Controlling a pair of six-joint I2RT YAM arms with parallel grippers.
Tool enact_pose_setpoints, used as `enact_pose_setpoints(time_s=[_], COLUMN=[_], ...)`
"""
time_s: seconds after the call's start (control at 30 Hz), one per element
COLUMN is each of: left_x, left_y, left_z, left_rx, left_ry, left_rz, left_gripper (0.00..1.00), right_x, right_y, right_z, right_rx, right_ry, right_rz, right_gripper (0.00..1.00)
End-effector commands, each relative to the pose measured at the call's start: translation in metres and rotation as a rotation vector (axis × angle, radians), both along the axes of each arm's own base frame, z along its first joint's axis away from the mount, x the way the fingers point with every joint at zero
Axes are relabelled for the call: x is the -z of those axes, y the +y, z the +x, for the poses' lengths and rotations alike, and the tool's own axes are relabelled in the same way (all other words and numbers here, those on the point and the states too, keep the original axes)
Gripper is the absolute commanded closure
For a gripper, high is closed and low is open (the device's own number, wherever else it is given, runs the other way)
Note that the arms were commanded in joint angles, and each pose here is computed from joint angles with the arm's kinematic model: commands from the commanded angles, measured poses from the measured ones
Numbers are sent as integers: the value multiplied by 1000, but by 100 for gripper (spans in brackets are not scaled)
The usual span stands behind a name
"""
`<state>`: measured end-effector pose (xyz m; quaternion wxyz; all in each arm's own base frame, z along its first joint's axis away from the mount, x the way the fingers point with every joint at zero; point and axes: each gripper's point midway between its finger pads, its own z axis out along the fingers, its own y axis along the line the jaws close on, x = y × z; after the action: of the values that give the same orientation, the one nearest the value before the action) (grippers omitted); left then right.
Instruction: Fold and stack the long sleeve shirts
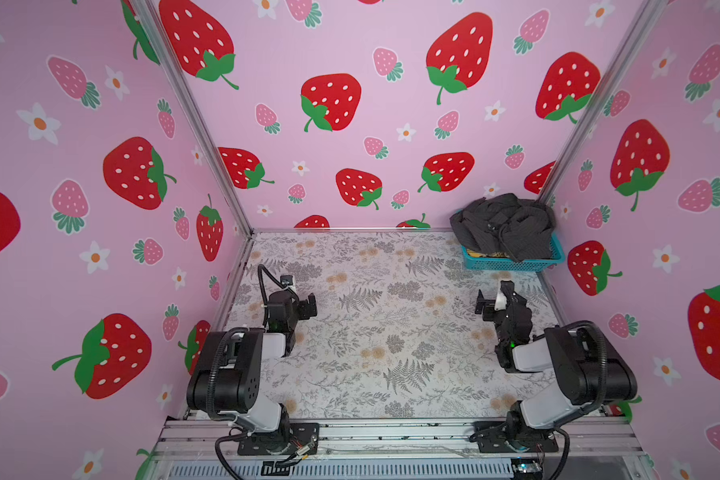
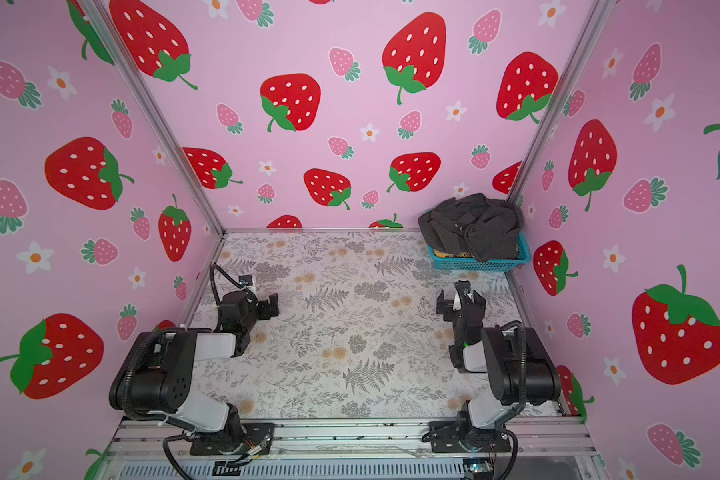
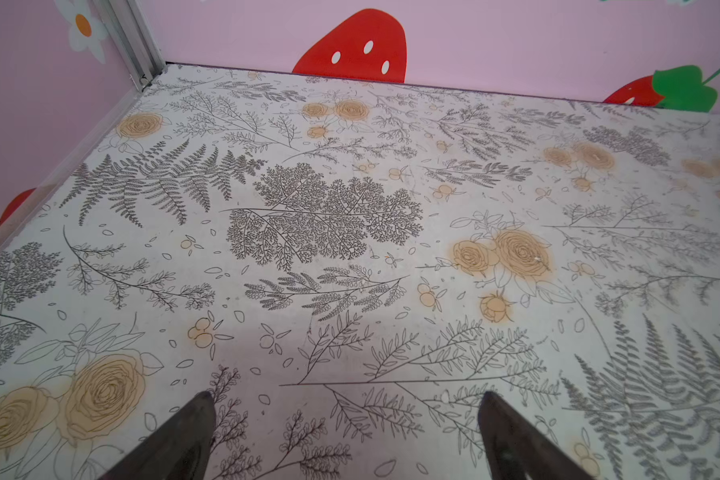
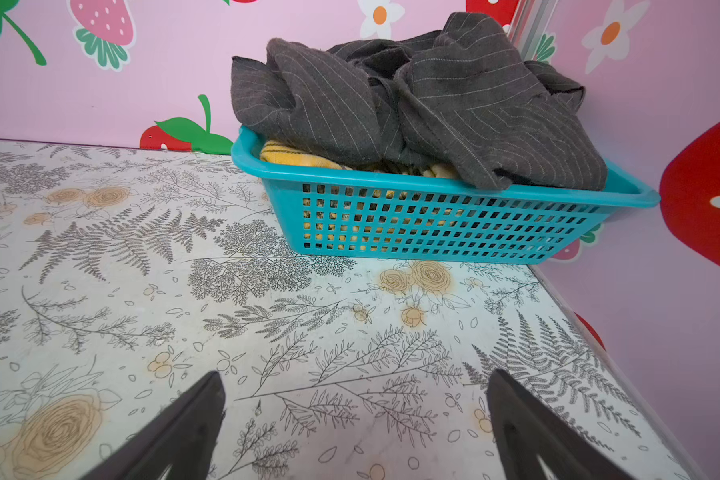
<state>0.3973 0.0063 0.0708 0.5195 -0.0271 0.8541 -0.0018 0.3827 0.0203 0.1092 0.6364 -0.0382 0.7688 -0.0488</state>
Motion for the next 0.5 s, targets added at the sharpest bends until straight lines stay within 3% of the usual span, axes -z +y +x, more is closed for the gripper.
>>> enact_pose_setpoints(time_s=[0.0, 0.47], left_x=[-14, -14], left_y=[0, 0], left_z=[7, 7], left_rx=[11, 13], left_ry=[-44, -41], left_rz=[16, 12], left_gripper=[1, 1], right_x=[-10, -10], right_y=[1, 1], right_z=[2, 2], right_rx=[-2, -1], right_ry=[-33, -33], right_rz=[-14, -14], right_gripper=[0, 0])
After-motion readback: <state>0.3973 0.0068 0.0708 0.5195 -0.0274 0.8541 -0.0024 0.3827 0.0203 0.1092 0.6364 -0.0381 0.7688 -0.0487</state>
